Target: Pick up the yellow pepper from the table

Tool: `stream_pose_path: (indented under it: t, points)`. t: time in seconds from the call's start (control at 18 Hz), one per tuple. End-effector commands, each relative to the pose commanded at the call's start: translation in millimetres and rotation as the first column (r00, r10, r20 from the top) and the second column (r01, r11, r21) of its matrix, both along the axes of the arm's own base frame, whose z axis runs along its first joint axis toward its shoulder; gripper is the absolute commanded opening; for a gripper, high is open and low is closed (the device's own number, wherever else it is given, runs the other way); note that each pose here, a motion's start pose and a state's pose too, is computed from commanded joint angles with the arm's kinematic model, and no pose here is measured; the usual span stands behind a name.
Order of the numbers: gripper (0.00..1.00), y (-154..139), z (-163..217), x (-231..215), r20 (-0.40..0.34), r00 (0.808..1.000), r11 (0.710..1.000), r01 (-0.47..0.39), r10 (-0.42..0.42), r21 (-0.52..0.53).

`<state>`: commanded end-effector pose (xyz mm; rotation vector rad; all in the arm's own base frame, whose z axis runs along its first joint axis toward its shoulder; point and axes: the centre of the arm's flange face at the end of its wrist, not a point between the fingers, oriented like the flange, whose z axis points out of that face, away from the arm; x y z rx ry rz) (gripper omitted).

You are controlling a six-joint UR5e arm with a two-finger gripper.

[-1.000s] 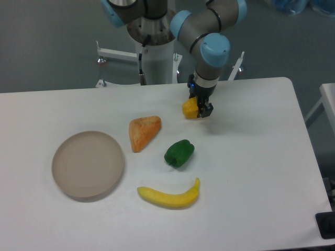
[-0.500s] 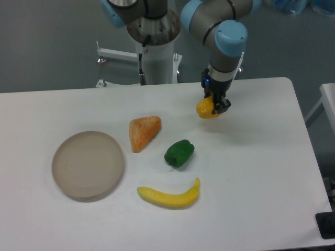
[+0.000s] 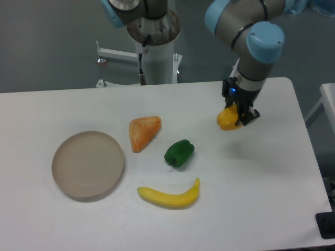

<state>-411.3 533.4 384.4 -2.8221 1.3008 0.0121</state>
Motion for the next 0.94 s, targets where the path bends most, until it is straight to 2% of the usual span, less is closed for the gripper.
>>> stream_pose_path:
  t: [0.61,0.94]
  points:
    - [0.35,25,-17,2,-0.013,0.999,0.999,-0.033,0.032,-0.027]
    - [0.35,26,-17,5,-0.013,1.0,0.999,-0.028,0.028,-0.027]
